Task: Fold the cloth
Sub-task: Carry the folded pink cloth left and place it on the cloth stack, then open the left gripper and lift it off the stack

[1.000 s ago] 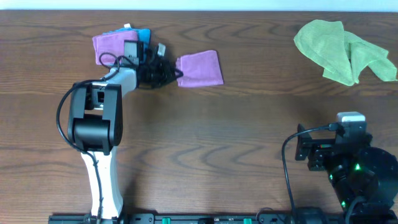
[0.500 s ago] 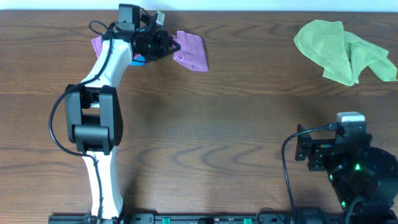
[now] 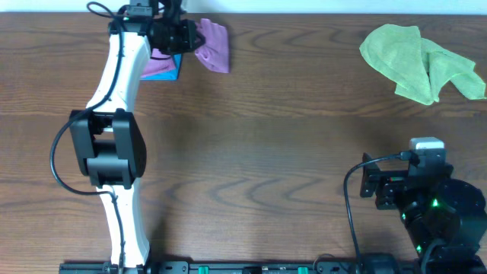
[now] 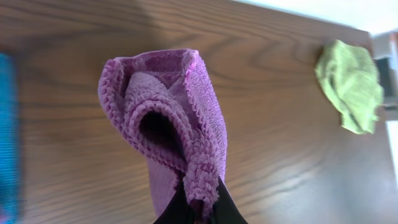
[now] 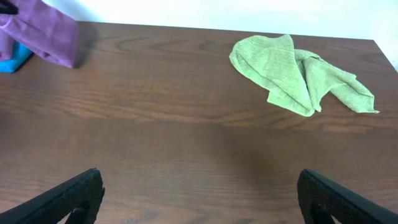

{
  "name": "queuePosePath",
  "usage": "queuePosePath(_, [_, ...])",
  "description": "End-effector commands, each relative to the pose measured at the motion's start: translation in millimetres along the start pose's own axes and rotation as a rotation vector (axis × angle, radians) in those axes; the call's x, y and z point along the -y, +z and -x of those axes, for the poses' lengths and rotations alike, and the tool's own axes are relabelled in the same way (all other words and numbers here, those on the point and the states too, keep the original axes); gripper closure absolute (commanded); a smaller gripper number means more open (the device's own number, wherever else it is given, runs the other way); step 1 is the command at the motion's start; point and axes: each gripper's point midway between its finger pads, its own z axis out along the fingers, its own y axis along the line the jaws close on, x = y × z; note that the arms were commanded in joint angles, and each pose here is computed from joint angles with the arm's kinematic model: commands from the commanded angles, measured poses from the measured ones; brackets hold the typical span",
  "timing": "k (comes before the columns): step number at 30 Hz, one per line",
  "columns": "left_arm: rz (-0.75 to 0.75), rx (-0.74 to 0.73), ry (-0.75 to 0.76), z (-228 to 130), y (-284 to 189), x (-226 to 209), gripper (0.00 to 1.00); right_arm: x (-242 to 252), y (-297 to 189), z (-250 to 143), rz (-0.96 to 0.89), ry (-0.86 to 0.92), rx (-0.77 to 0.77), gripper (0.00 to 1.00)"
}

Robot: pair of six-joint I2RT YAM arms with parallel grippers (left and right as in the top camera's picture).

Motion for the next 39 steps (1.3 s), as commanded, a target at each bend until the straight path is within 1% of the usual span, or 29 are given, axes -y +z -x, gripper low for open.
queuePosePath(1, [0.073, 0.044, 0.023, 13.7, -15.5, -26.4, 0.95, 2.1, 1.0, -2.9, -0.011, 0.022, -0.006, 0.01])
queuePosePath(7, [0.132, 0.103, -0.006, 28.3, -41.3, -64.0, 0.95, 2.1, 1.1, -2.9, -0.011, 0.022, -0.006, 0.01])
queuePosePath(11, [0.144, 0.124, -0.023, 33.1, -53.0, -77.2, 0.95, 1.9, 3.0, -3.7, -0.010, 0.022, -0.015, 0.01])
queuePosePath(13, [0.141, 0.130, -0.022, 34.8, -56.3, -79.0, 0.95, 1.8, 3.8, -4.0, -0.010, 0.022, -0.018, 0.01])
queuePosePath(18, [0.101, 0.155, 0.006, 45.9, -64.6, -66.8, 0.95, 1.7, 7.2, -5.4, -0.010, 0.022, -0.033, 0.01])
queuePosePath(23, [0.095, 0.182, 0.028, 57.1, -73.5, -58.1, 0.95, 1.5, 13.0, -8.4, -0.010, 0.021, -0.060, 0.01])
queuePosePath(27, [0.107, 0.158, 0.020, 51.2, -73.2, -60.4, 0.95, 1.4, 17.6, -12.9, -0.010, 0.020, -0.090, 0.01])
queuePosePath(29, [0.137, 0.141, 0.021, 46.6, -73.2, -65.8, 0.95, 1.3, 19.6, -15.4, -0.010, 0.020, -0.106, 0.01])
queuePosePath(39, [0.216, 0.099, 0.009, 35.1, -76.5, -82.3, 0.95, 1.3, 22.2, -16.6, -0.010, 0.020, -0.117, 0.01])
